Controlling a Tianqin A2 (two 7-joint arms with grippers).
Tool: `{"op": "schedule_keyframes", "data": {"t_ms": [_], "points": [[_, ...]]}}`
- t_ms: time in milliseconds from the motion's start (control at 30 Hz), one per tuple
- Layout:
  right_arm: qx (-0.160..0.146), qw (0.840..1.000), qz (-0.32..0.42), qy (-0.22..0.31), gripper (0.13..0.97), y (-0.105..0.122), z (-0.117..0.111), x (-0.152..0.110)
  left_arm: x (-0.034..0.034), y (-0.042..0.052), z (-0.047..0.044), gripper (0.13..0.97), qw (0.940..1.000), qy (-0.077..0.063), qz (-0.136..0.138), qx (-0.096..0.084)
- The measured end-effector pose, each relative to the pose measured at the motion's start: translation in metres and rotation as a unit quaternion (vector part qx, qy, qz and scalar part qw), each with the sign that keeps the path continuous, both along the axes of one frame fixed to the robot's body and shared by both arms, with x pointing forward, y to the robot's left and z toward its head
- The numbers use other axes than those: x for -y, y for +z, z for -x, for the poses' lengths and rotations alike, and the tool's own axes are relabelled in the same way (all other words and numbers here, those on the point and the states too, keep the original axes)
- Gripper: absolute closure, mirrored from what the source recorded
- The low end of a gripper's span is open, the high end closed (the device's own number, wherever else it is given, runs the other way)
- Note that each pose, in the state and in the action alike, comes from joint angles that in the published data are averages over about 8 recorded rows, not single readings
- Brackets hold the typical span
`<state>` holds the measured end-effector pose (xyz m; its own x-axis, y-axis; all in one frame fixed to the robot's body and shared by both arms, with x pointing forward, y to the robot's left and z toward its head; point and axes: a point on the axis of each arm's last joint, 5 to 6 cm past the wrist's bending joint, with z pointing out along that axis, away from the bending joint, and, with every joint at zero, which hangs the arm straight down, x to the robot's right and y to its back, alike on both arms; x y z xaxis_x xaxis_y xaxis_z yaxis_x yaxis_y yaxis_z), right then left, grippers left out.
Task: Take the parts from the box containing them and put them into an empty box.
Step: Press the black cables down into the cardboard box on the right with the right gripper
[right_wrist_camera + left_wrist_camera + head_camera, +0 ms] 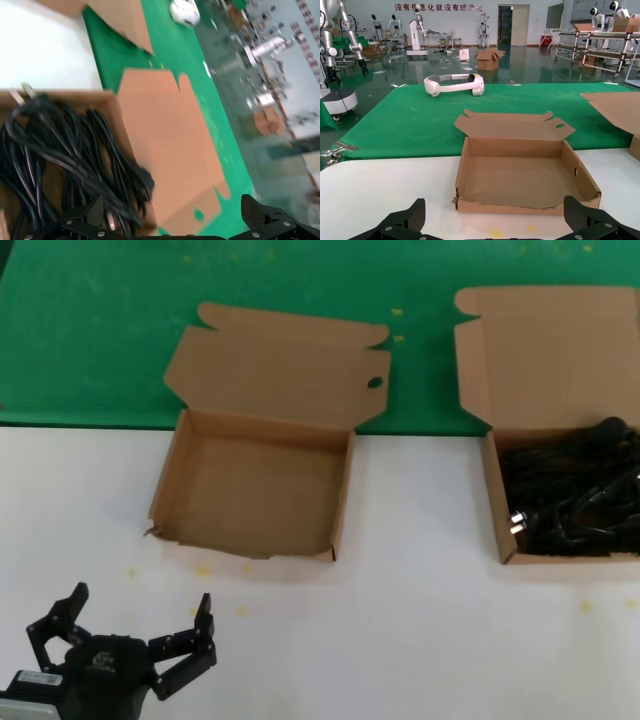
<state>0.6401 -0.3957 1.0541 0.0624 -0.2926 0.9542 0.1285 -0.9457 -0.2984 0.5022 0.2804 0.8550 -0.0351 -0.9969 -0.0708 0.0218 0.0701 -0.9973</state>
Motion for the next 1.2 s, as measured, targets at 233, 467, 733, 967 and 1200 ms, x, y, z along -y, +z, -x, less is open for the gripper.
{"op": "schedule_keyframes", "data": {"t_ms": [233, 467, 733, 967, 1200], "points": [[-0.058, 0.997, -0.001, 0.058, 0.13, 0.005, -0.031, 0.014, 0.0, 0.0, 0.0, 0.132, 1.0, 0.0, 0.0, 0.0], [-0.17, 0.982, 0.027, 0.074, 0.13, 0.007, -0.06, 0.022, 0.0, 0.0, 0.0, 0.132, 1.0, 0.0, 0.0, 0.0], [-0.278, 0.957, 0.075, 0.047, 0.13, 0.02, -0.08, 0.013, 0.0, 0.0, 0.0, 0.132, 1.0, 0.0, 0.0, 0.0], [-0.321, 0.941, 0.106, -0.003, 0.13, 0.036, -0.081, 0.0, 0.0, 0.0, 0.0, 0.132, 1.0, 0.0, 0.0, 0.0], [-0.318, 0.941, 0.116, -0.03, 0.13, 0.058, -0.077, -0.011, 0.0, 0.0, 0.0, 0.132, 1.0, 0.0, 0.0, 0.0]]}}
